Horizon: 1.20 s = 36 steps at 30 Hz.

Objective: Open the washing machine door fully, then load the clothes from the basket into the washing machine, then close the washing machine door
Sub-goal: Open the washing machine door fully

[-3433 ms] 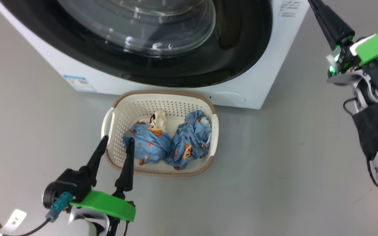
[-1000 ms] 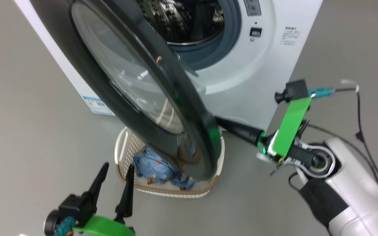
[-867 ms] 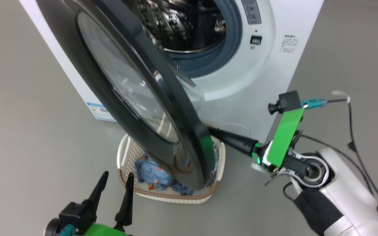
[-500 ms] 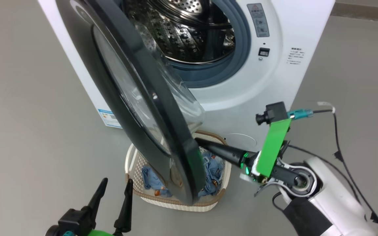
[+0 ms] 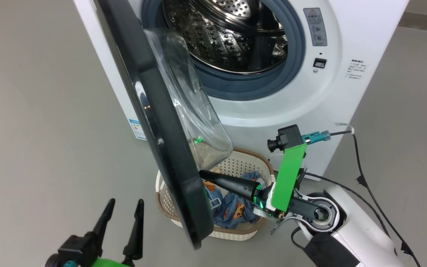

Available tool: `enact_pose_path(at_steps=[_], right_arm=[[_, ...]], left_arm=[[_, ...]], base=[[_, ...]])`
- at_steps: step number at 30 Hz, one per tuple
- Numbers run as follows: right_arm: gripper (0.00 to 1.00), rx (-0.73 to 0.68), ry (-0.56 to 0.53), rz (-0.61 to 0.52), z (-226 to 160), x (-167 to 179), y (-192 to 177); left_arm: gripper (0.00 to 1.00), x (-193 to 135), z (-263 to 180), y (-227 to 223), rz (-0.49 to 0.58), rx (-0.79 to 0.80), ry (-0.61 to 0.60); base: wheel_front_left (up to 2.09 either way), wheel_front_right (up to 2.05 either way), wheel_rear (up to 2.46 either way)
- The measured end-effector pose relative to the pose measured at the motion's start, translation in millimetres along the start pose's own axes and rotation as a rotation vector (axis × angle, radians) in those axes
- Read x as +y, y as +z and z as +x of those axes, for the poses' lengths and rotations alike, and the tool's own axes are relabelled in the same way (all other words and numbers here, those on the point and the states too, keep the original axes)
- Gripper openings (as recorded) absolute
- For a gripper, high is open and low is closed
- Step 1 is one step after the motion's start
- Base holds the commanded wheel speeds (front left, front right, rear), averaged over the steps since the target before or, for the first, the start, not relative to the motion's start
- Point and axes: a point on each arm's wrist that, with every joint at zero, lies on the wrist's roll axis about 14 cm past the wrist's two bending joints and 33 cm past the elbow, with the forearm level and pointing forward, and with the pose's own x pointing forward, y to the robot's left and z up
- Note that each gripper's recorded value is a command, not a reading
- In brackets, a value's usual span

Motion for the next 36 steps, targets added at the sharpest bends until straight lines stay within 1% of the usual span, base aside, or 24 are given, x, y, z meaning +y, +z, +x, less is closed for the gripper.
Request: enact_pose_path(at_steps=[17, 23, 27, 28, 29, 30, 31, 32, 36], right_arm=[[0.0, 0.1, 0.035, 0.012, 19.6, 8.6, -31.1], [0.0, 0.078, 0.037, 0.018, 18.7, 9.7, -29.8], [0.0, 0.038, 0.0, -0.011, 13.3, 2.8, -23.9], [0.17, 0.024, -0.013, -0.015, 10.3, -0.4, -22.4], [0.4, 0.009, -0.027, -0.018, 6.8, -4.2, -20.5], [0.49, -0.01, -0.042, -0.019, 2.6, -8.2, -18.2], [0.65, -0.027, -0.059, -0.023, -1.9, -12.4, -16.2], [1.0, -0.047, -0.079, -0.03, -7.4, -17.4, -13.9], [1.0, -0.135, -0.16, -0.073, -29.9, -35.0, -2.0]], left_arm=[[1.0, 16.5, -5.2, 6.1, 0.007, -0.017, 0.052], [1.0, 17.2, -3.8, 6.7, 0.007, -0.019, 0.053], [1.0, 15.8, -1.8, 4.5, 0.005, -0.013, 0.046], [1.0, 15.0, -1.2, 3.8, 0.004, -0.012, 0.043], [1.0, 14.1, -0.6, 3.2, 0.003, -0.01, 0.04], [1.0, 13.1, 0.2, 2.9, 0.003, -0.009, 0.036], [1.0, 12.0, 0.9, 2.7, 0.003, -0.009, 0.03], [1.0, 11.1, 1.7, 2.3, 0.005, -0.007, 0.025], [1.0, 8.9, 4.7, 2.4, 0.015, -0.005, 0.004]], base=[[0.0, 0.0, 0.0], [0.0, 0.0, 0.0], [0.0, 0.0, 0.0], [0.0, 0.0, 0.0], [0.0, 0.0, 0.0], [0.0, 0.0, 0.0], [0.0, 0.0, 0.0], [0.0, 0.0, 0.0], [0.0, 0.0, 0.0]])
